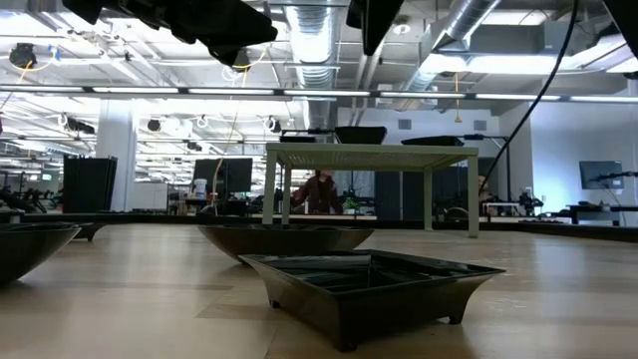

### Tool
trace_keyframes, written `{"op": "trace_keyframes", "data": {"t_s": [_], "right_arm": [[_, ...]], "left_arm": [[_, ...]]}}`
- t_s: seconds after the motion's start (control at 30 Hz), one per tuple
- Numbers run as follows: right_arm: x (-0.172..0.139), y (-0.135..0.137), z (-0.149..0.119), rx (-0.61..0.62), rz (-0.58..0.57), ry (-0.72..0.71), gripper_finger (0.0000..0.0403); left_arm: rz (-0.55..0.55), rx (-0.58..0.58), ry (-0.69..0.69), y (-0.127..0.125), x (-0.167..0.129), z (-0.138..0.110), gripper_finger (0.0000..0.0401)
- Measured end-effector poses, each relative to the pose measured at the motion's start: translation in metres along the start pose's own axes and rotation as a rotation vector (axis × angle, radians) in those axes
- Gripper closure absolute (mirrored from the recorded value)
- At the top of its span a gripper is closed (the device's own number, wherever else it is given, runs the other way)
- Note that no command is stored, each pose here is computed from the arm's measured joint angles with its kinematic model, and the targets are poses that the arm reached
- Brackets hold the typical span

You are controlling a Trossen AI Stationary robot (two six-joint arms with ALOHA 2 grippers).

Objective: Pick & Place Mini shaped plates
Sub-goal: Stack the leaf shaped plate on top of the other leaf shaped plate on the shelf

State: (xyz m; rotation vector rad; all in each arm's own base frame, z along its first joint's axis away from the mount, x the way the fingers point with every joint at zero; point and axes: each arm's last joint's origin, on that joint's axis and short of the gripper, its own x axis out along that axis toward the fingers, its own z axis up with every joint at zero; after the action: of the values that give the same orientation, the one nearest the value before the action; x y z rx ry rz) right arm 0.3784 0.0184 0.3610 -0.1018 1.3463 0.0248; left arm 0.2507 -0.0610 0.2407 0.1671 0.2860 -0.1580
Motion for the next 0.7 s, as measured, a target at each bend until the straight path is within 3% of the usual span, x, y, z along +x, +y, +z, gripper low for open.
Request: {"op": "trace_keyframes", "data": {"t_s": [0.2, 0.4, 0.57, 0.7], "right_arm": [[0.020, 0.021, -0.006, 0.021, 0.009, 0.078, 0.0328], [0.030, 0.048, -0.041, 0.047, 0.011, 0.109, 0.0328], [0.021, 0.068, -0.082, 0.047, -0.033, -0.140, 0.0328], [0.042, 0.076, -0.100, 0.063, 0.002, -0.413, 0.0328]], "left_arm": [[0.000, 0.000, 0.003, 0.000, 0.000, -0.001, 0.0320], [0.002, 0.001, 0.005, 0.000, 0.000, -0.001, 0.0320], [0.004, 0.000, 0.001, 0.000, 0.000, 0.000, 0.0320], [0.011, -0.003, -0.011, 0.002, 0.000, 0.001, 0.0320]]}}
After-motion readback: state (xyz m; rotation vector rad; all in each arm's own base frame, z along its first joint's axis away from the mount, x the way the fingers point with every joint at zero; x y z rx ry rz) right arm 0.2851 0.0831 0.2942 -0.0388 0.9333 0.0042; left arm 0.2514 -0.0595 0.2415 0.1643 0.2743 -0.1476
